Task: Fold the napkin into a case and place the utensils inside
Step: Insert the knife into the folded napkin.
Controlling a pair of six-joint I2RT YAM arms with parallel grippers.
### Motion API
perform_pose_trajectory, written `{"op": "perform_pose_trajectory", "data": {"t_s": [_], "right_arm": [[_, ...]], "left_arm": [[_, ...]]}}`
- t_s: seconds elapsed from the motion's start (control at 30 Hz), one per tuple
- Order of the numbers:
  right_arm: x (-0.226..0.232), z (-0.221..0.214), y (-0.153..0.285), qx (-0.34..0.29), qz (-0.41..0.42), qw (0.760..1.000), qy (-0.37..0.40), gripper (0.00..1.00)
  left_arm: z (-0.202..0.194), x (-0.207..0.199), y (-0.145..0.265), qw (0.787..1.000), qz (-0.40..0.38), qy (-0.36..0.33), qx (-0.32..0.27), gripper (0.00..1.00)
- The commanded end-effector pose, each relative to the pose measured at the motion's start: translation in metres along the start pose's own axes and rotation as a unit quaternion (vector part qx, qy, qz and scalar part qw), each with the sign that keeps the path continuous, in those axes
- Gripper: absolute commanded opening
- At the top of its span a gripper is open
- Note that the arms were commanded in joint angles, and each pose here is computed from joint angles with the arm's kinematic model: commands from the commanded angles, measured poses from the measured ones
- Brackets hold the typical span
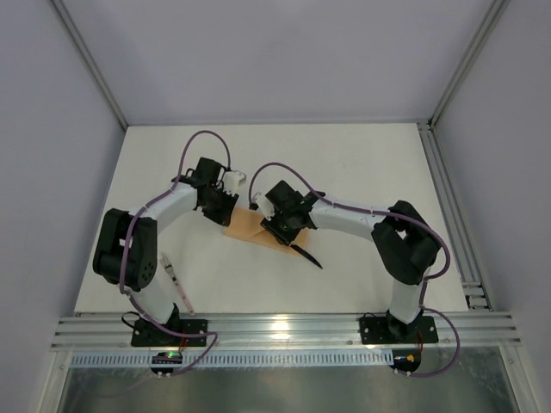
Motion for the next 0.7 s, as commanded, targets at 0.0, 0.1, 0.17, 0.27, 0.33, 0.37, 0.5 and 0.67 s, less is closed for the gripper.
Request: {"op": "perform_pose_trajectory", "data": {"t_s": [0.0, 0.1, 0.17, 0.27, 0.33, 0.37, 0.5, 0.67], "right_arm": [[-0.002, 0.002, -0.004, 0.006, -0.013, 1.0, 0.012, 0.37], [-0.002, -0.004, -0.009, 0.019, -0.014, 1.0, 0.014, 0.36], [-0.002, -0.007, -0.011, 0.026, -0.012, 1.0, 0.013, 0.33], [-0.002, -0.012, -0.014, 0.034, -0.011, 0.999, 0.014, 0.28], [-0.002, -0.013, -0.014, 0.036, -0.012, 0.999, 0.025, 0.17], [-0.001, -0.016, -0.013, 0.038, -0.011, 0.999, 0.033, 0.15], [0.004, -0.01, -0.006, 0.018, -0.004, 0.996, 0.088, 0.08], [0.002, 0.004, -0.005, 0.017, 0.0, 0.994, 0.109, 0.07]], "left_arm": [[0.008, -0.002, 0.011, 1.0, -0.003, -0.001, -0.019, 0.28], [0.008, 0.0, 0.012, 1.0, 0.0, -0.001, -0.02, 0.28], [0.005, 0.0, 0.009, 1.0, -0.001, -0.001, -0.014, 0.27], [0.003, -0.001, 0.004, 1.0, -0.007, 0.001, -0.01, 0.23], [0.002, -0.002, 0.0, 1.0, -0.014, 0.004, -0.006, 0.18], [0.003, -0.002, -0.001, 1.0, -0.015, 0.005, -0.006, 0.16], [0.006, -0.002, -0.002, 1.0, -0.016, 0.001, -0.014, 0.08], [0.01, -0.001, 0.001, 1.0, -0.015, -0.006, -0.023, 0.04]]}}
Point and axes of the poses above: each gripper's point midway between its finger pads, its own y axis back along the fingers, its own x axis along the line the jaws close on, z = x × y, the point moved 2 cm from there along y, back along the fingers, and after that the axes turned 1 degree about -y, right-handed, at the moved point
